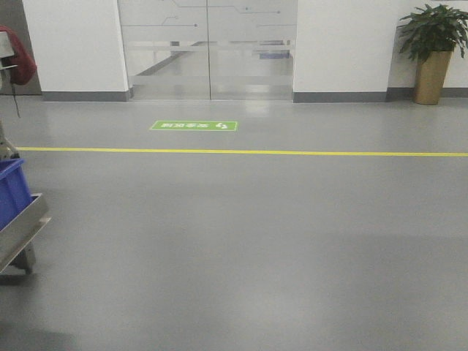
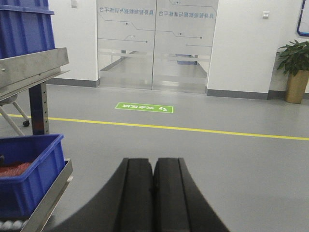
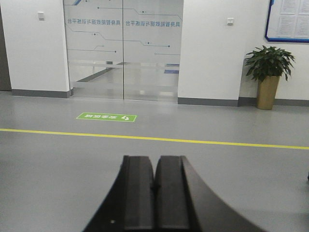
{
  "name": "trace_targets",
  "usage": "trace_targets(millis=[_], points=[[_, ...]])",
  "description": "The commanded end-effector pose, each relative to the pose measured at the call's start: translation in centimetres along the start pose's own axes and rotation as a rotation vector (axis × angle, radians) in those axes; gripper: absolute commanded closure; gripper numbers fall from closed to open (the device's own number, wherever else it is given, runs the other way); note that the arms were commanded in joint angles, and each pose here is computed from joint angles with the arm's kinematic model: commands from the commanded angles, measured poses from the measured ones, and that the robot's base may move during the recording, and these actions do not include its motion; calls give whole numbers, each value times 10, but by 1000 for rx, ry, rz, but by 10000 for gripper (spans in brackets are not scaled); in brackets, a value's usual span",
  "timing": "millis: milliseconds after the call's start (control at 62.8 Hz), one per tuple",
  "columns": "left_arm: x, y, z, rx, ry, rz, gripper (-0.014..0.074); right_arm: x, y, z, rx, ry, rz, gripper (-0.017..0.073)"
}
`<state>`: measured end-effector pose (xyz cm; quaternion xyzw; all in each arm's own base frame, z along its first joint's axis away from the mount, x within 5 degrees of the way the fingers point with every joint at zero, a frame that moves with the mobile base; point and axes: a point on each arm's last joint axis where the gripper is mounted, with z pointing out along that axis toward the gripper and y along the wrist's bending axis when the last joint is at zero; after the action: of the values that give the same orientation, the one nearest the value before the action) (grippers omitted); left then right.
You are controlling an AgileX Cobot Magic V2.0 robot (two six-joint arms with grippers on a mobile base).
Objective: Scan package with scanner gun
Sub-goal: 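Drive the base forward and turn toward the dark-topped red table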
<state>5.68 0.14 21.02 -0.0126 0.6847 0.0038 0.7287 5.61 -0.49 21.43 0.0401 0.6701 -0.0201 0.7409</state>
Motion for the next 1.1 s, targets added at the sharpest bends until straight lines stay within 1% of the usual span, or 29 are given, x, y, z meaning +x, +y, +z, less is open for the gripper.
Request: trace_targets(millis=[0, 1084], points=[[-3, 0, 0, 6, -25, -12, 704, -2, 0, 0, -2, -19, -6, 727], [-3, 0, 0, 6, -25, -12, 704, -2, 0, 0, -2, -19, -6, 727]])
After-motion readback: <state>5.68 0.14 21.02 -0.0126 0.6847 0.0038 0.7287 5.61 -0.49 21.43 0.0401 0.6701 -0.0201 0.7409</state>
